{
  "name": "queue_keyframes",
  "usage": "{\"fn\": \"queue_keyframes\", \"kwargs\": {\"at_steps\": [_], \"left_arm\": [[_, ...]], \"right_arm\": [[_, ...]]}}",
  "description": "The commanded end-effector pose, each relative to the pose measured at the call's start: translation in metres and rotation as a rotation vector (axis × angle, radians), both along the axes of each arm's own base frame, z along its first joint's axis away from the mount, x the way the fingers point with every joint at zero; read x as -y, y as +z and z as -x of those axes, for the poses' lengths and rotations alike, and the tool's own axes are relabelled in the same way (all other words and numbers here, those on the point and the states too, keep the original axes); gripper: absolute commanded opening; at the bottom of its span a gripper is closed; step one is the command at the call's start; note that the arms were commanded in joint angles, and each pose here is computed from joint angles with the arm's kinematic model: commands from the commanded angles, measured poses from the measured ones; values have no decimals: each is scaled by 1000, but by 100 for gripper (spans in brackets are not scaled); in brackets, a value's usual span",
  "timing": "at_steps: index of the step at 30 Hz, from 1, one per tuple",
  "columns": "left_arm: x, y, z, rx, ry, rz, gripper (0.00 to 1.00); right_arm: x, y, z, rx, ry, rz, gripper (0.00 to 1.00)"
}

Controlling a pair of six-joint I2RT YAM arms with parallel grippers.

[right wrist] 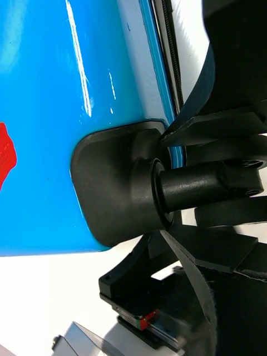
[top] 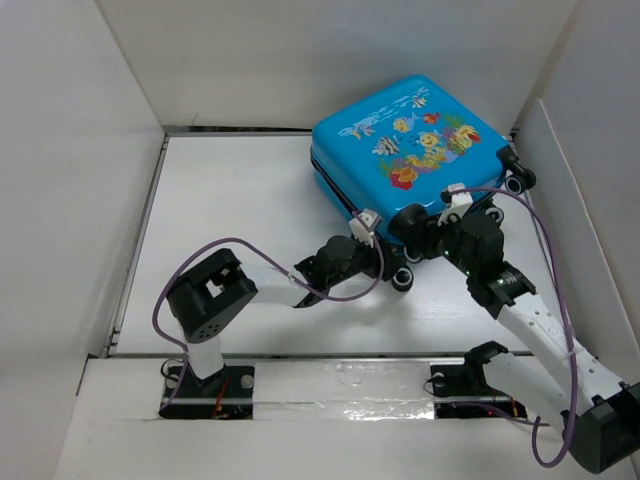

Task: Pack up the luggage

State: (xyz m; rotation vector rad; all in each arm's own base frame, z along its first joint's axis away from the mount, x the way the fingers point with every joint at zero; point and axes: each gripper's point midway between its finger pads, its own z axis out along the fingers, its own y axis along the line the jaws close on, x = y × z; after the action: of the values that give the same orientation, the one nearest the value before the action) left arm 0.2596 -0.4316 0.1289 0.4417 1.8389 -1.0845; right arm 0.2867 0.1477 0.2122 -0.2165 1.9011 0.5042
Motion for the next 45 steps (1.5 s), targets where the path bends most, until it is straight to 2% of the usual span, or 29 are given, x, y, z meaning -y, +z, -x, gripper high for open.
{"fn": "queue_keyframes", "kwargs": {"at_steps": [1, 4, 7, 12, 14, 17, 22, 26, 29, 37, 41, 44, 45], "left_arm": [[-8, 35, -22, 85, 84, 87, 59], [0, 35, -18, 78, 40, 103, 60], [4, 33, -21, 62, 48, 110, 50], [-2, 33, -38, 36, 162, 141, 21], [-5, 36, -43, 31, 199, 164, 15], [-11, 44, -49, 37, 250, 199, 0], [-16, 50, -46, 53, 252, 206, 0], [-32, 41, -46, 70, 292, 127, 0], [-57, 31, -51, 82, 363, 47, 0], [-102, 13, -70, 101, 502, -102, 0], [-108, 21, -79, 102, 523, -88, 0], [-109, 23, -73, 89, 509, -75, 24], [-113, 26, -72, 87, 517, -65, 40]], "right_arm": [[-2, 9, -1, 28, -1, -47, 48], [-2, 6, -2, 17, 2, -46, 48], [-5, 6, -1, 17, 19, -52, 48], [-6, 6, 2, 15, 35, -53, 39], [-6, 6, 3, 15, 34, -51, 35], [-6, 8, 6, 21, 39, -58, 33], [-4, 10, 7, 28, 30, -67, 27], [4, 2, 4, 4, -16, -34, 5], [15, 5, 3, 15, -76, -25, 0], [18, 11, 5, 35, -87, -32, 0], [3, 11, 6, 29, -16, -48, 0], [-14, 14, 7, 33, 26, -54, 0], [-19, 17, 8, 39, 38, -60, 0]]}}
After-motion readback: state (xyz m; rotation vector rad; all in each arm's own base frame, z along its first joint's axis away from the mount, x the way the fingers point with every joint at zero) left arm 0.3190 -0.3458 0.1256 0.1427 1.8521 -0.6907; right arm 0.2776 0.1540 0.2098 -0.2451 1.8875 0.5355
